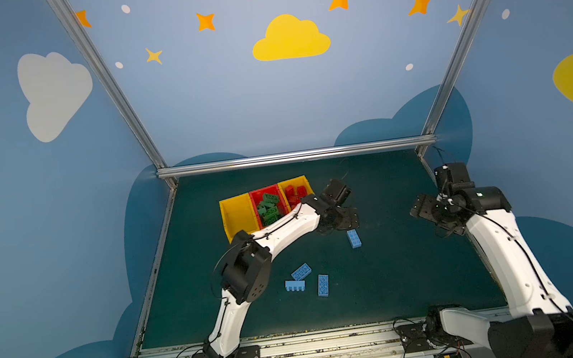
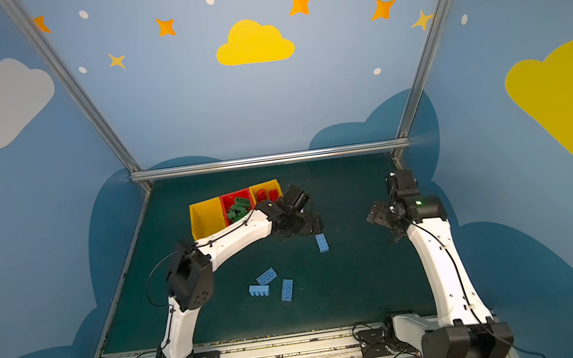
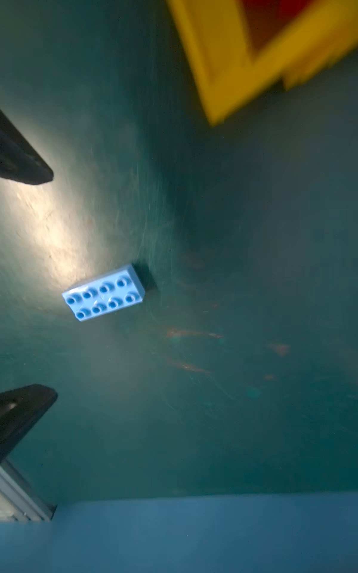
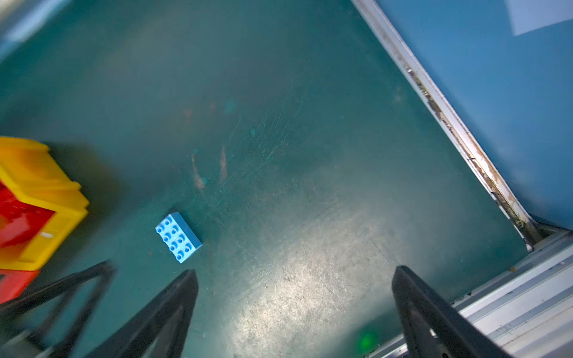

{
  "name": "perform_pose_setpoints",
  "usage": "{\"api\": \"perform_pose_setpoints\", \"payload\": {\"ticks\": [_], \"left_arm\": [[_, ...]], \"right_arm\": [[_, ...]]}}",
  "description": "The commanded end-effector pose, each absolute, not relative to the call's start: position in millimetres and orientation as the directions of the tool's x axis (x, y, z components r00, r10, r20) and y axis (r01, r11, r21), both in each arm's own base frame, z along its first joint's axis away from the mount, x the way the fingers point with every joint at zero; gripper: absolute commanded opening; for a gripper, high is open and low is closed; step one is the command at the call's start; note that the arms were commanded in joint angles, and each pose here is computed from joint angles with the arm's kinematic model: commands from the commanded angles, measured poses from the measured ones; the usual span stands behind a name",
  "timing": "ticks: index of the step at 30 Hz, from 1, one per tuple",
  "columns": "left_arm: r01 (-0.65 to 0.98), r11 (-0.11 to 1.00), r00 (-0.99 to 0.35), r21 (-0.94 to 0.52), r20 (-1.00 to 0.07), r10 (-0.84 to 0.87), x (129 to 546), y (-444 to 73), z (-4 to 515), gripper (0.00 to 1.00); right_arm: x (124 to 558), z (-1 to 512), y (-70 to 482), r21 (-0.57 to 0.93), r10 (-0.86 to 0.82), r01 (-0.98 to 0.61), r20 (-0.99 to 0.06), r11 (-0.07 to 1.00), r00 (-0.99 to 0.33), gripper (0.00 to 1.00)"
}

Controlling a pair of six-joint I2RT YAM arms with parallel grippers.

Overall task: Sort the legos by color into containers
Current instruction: 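Lower the left gripper onto the light-blue brick and grasp it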

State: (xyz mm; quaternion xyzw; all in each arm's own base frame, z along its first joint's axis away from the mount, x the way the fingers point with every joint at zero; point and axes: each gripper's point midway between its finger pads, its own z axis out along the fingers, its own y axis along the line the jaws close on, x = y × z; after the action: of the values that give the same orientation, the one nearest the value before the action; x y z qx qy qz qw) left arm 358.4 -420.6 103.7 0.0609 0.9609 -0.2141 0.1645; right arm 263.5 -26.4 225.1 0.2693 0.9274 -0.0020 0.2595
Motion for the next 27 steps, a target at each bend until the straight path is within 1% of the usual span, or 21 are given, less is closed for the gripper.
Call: {"api": "perform_pose_setpoints", "payload": {"ticks": [1,4,9,17,19,23,26,27], "left_arm": [[0.104,0.949,-0.961,-0.297,-0.275,0.019,356.9,-410.2,81.6,1.00],[0.110,0.957,-0.964,-0.269,-0.265,0.036,357.2,-422.0,72.8,1.00],[0.114,0.977,-0.967,-0.179,-0.244,0.068,355.1,-426.9,50.5,0.98],[0.111,0.986,-0.973,-0.127,-0.214,0.082,351.8,-429.2,29.3,0.89],[0.118,0.987,-0.974,-0.109,-0.207,0.094,347.5,-428.0,25.6,0.86],[0.122,0.989,-0.977,-0.087,-0.183,0.105,341.5,-424.5,16.5,0.77],[0.128,0.989,-0.979,-0.072,-0.168,0.114,338.5,-421.0,12.5,0.66],[0.128,0.989,-0.979,-0.069,-0.170,0.115,338.8,-420.0,13.5,0.61]], "right_arm": [[246.2,211.5,-22.2,0.154,0.502,0.484,-0.410,0.861,-0.762,0.96],[238.4,212.0,-21.1,0.158,0.493,0.471,-0.400,0.868,-0.773,0.96],[228.5,214.5,-23.6,0.152,0.481,0.462,-0.408,0.874,-0.776,0.96],[223.7,213.7,-19.1,0.167,0.478,0.450,-0.393,0.877,-0.786,0.96],[223.8,214.8,-18.7,0.170,0.477,0.448,-0.395,0.878,-0.785,0.96],[223.9,213.0,-15.1,0.187,0.479,0.441,-0.386,0.878,-0.789,0.96],[223.4,211.8,-13.0,0.198,0.479,0.437,-0.383,0.878,-0.790,0.96],[223.1,211.0,-12.2,0.201,0.480,0.436,-0.380,0.877,-0.791,0.96]]}}
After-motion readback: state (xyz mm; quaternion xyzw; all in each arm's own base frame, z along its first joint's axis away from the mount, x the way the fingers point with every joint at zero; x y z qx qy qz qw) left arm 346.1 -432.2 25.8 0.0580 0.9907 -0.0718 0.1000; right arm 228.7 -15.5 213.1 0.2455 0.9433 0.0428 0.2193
